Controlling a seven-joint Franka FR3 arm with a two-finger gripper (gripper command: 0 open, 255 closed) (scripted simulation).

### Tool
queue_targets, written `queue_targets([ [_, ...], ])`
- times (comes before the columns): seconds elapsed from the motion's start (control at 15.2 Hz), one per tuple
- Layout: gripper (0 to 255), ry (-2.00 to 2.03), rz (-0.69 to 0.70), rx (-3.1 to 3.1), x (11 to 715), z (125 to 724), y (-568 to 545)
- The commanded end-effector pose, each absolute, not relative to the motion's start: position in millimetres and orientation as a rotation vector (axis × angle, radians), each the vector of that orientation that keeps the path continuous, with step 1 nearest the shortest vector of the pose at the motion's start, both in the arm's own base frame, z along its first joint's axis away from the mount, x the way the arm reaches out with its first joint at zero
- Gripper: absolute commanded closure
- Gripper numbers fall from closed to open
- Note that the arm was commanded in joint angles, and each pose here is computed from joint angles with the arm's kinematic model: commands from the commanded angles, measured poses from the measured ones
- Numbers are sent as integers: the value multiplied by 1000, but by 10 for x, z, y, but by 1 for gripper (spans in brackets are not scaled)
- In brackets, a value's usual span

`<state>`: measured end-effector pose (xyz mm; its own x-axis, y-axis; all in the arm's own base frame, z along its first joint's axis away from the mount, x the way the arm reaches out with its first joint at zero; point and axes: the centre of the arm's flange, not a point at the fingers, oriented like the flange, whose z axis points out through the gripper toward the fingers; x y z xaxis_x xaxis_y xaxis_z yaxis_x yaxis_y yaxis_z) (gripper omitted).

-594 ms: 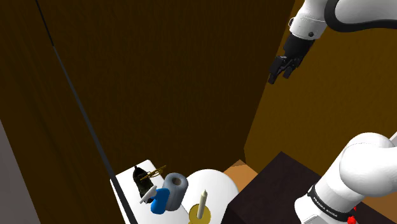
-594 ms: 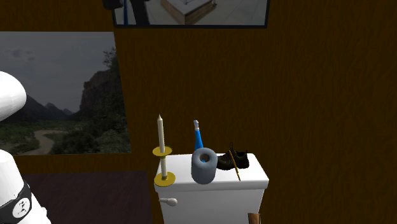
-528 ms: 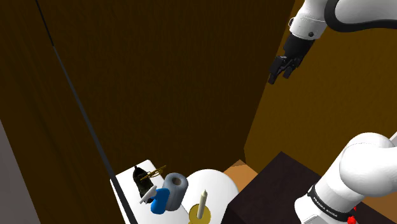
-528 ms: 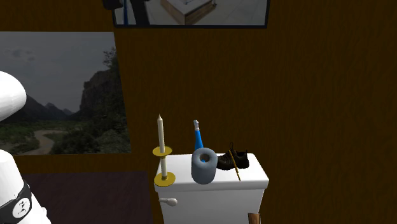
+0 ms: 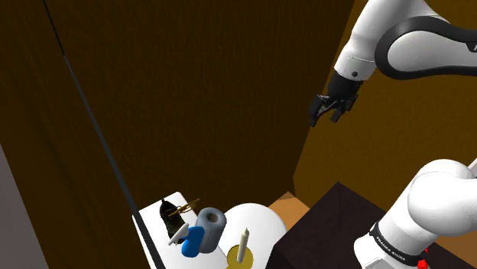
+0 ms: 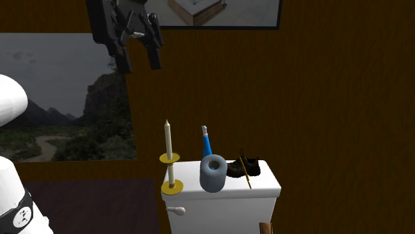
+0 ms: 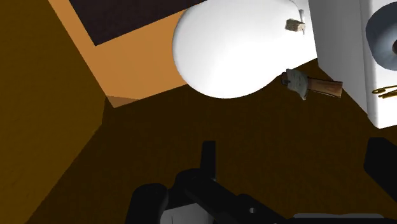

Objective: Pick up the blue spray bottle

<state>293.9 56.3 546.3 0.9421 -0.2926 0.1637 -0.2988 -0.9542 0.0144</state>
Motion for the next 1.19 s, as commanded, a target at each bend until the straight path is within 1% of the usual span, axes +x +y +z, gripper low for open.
queue_targets([
  [0.0,0,-565,240,3064,2908,5251,684],
  [0.59,0,-979,195,3059,2909,4366,1348],
  [1.12,0,-1354,150,3005,3050,3647,2004],
])
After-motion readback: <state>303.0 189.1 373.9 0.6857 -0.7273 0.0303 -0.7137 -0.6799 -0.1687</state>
